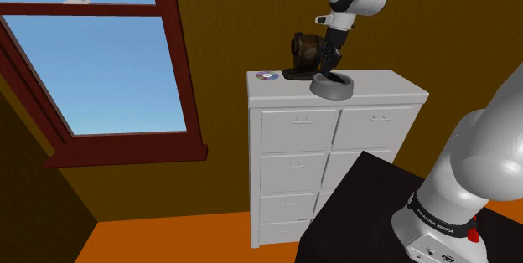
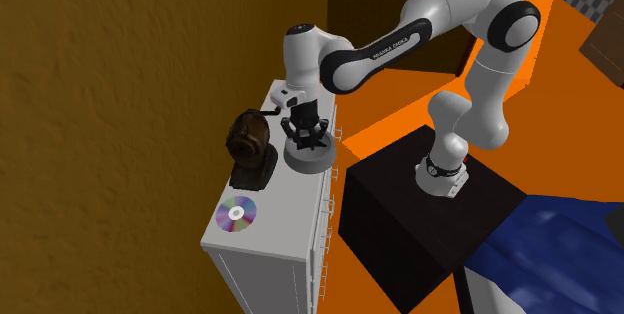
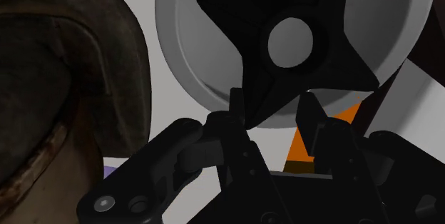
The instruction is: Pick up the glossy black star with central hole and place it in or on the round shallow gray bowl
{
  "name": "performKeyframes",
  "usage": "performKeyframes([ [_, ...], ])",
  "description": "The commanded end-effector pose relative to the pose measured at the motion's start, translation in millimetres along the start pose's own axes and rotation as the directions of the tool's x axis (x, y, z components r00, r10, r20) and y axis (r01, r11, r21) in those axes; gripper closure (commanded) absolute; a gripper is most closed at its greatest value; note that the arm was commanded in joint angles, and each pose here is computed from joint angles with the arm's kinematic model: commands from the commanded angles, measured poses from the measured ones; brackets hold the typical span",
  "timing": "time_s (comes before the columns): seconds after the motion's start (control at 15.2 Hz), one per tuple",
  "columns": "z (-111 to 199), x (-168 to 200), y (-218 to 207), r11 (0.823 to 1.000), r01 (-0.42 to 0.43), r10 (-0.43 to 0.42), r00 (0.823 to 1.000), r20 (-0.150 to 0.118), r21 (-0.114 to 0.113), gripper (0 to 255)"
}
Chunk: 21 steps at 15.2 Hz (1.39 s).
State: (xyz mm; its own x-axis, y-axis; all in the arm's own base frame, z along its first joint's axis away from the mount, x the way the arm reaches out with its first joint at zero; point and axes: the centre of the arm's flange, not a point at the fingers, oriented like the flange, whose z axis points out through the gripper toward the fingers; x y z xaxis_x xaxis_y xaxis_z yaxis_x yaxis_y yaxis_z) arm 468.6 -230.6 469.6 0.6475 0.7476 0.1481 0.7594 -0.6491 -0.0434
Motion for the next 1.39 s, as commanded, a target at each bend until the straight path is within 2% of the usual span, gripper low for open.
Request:
performKeyframes([
  [0.0,6,-2,0,1.000,0.000,0.000,1.000,0.000,0.000,255],
  [0.46,6,-2,0,1.000,0.000,0.000,1.000,0.000,0.000,255],
  [0.53,6,-2,0,1.000,0.000,0.000,1.000,0.000,0.000,0],
  [0.86,6,-2,0,1.000,0.000,0.000,1.000,0.000,0.000,0],
  [1.12,-44,-2,0,1.000,0.000,0.000,1.000,0.000,0.000,0],
  [1.32,-44,-2,0,1.000,0.000,0.000,1.000,0.000,0.000,0],
])
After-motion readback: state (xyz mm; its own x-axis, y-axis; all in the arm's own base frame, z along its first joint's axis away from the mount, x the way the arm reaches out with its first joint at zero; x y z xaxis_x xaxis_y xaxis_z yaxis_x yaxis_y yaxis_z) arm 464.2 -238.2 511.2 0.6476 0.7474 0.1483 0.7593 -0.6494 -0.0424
